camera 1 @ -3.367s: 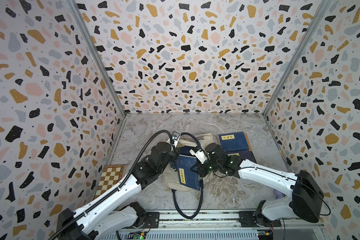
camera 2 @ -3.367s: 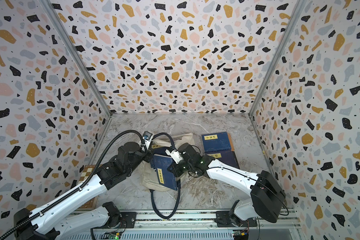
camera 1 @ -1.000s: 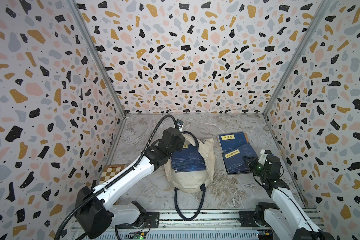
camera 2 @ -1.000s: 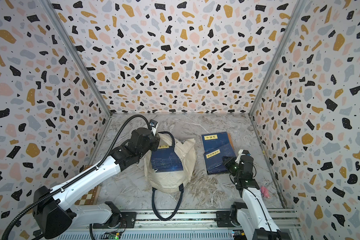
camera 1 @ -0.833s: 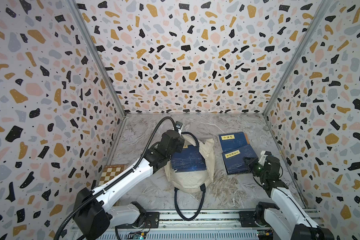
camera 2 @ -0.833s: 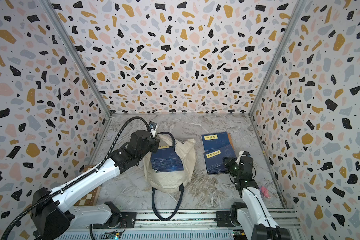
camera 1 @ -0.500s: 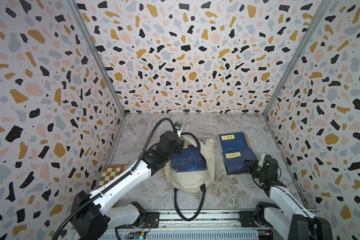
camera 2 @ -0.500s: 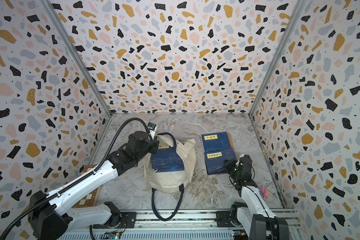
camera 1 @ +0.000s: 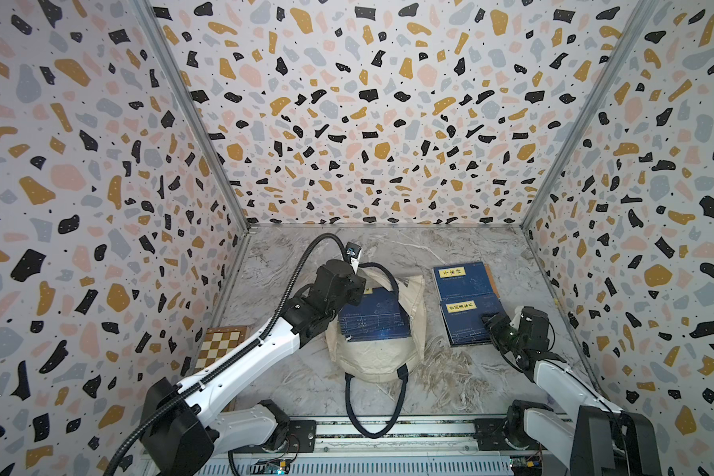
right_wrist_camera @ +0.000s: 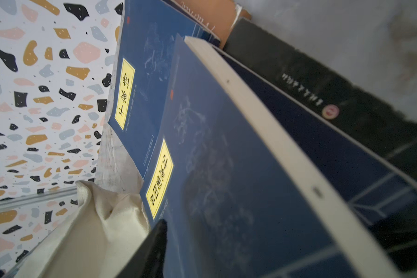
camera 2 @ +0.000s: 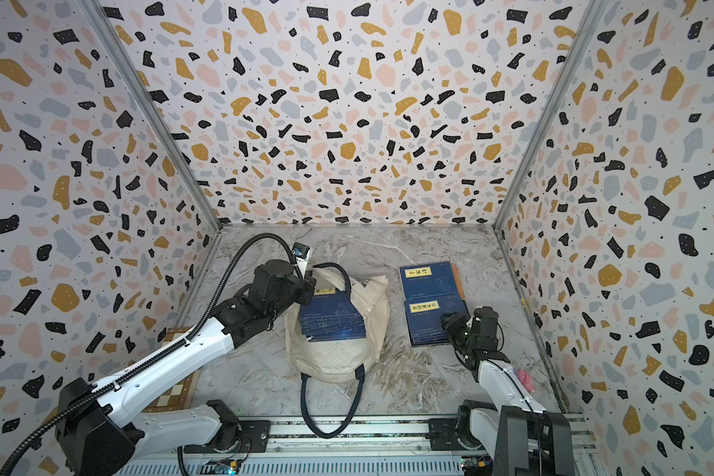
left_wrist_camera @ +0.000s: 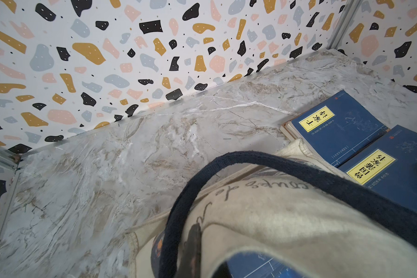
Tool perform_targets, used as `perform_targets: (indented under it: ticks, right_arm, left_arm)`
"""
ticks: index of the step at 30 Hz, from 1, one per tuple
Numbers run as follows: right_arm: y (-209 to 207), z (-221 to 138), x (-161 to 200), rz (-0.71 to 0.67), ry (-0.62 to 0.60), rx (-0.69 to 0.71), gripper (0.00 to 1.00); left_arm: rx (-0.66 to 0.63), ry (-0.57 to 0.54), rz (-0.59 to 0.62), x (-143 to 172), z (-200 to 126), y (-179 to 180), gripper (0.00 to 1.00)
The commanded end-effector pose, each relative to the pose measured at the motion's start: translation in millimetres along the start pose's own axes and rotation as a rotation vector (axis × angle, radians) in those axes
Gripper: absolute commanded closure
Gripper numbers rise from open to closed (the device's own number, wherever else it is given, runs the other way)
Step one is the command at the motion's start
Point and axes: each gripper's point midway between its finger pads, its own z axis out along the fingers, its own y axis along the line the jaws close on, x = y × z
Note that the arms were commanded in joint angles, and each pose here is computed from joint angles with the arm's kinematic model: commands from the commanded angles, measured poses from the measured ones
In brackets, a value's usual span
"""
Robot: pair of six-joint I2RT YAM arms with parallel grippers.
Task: Take out the books from the canvas bag
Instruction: Place the book on the book.
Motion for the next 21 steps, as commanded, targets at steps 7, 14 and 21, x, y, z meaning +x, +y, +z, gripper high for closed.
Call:
perform_targets:
  ticks: [7, 14, 21]
  right_arm:
    - [8, -11, -11, -0.046, 0.010, 0.056, 0.20]
    - [12, -13, 0, -0.066, 0.107, 0.076, 0.15]
    - [18, -26, -3, -0.113, 0.101, 0.097, 0.12]
  left_arm:
    - [0.010, 0.003, -0.016, 1, -3, 1, 1.00]
    - [0.020, 0.009, -0.021, 1, -1, -2, 1.00]
    - [0.029, 0.020, -0.024, 2, 2, -4, 1.00]
